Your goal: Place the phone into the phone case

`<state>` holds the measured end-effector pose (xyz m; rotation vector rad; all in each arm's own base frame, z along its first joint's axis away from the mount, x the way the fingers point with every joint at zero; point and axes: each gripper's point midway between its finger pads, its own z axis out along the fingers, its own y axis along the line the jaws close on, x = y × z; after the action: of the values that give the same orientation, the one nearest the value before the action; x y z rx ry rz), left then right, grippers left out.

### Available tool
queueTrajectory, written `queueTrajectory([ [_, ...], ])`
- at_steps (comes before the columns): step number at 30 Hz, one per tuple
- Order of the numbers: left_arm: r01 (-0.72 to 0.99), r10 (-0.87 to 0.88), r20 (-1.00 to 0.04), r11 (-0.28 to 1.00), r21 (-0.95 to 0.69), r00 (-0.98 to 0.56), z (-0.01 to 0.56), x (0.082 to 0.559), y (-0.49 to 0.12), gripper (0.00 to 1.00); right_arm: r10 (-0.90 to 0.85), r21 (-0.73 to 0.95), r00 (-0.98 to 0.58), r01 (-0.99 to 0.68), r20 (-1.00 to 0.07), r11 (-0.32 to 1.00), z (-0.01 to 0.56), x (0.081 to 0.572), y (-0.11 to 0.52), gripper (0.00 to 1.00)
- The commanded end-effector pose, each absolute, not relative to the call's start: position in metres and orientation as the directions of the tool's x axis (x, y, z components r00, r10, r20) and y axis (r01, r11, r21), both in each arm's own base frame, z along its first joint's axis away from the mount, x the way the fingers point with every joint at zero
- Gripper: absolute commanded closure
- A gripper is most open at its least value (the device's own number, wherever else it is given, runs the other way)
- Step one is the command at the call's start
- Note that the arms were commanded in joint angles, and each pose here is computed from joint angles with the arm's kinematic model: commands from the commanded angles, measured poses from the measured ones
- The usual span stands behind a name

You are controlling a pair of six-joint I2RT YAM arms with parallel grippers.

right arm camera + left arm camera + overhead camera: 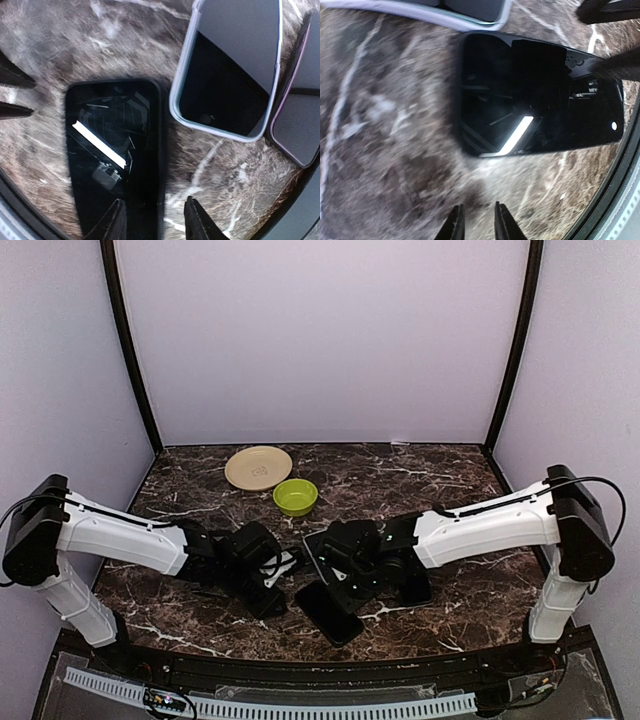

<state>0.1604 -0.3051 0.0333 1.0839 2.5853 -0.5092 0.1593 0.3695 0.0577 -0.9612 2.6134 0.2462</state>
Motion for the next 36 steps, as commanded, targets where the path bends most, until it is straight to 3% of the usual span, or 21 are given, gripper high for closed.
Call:
queueTrajectory([
  [1, 0.788, 0.646, -0.463, 0.566, -0.243, -0.607, 0.045, 0.162, -0.334, 0.79, -0.56, 0.098, -0.749, -0.625, -0.354, 0.774, 0.039, 0.155, 0.369, 0.64],
  [11, 0.811, 0.66, -0.484, 0.538, -0.23, -0.575, 0.036, 0.177, -0.361, 0.82, -0.505, 0.007, -0.819, -0.527, -0.272, 0.85, -0.007, 0.151, 0.33, 0.73],
  [17, 0.812, 0.672, -0.466, 0.536, -0.231, -0.576, 0.025, 0.178, -0.366, 0.85, -0.53, 0.025, -0.788, -0.565, -0.314, 0.825, 0.007, 0.15, 0.339, 0.72],
  [20, 0.81, 0.666, -0.472, 0.538, -0.234, -0.578, 0.029, 0.179, -0.367, 0.85, -0.544, 0.09, -0.747, -0.616, -0.382, 0.782, 0.031, 0.149, 0.358, 0.6],
  [22, 0.802, 0.652, -0.484, 0.557, -0.217, -0.584, 0.036, 0.182, -0.362, 0.85, -0.535, 0.125, -0.731, -0.631, -0.423, 0.765, 0.046, 0.147, 0.365, 0.32],
  [25, 0.789, 0.64, -0.496, 0.59, -0.171, -0.586, 0.045, 0.186, -0.348, 0.84, -0.536, 0.139, -0.718, -0.646, -0.444, 0.751, 0.059, 0.141, 0.371, 0.02],
  [36, 0.732, 0.603, -0.473, 0.666, -0.144, -0.642, 0.055, 0.189, -0.311, 0.76, -0.619, -0.021, -0.719, -0.647, -0.315, 0.762, 0.021, 0.125, 0.37, 0.01],
])
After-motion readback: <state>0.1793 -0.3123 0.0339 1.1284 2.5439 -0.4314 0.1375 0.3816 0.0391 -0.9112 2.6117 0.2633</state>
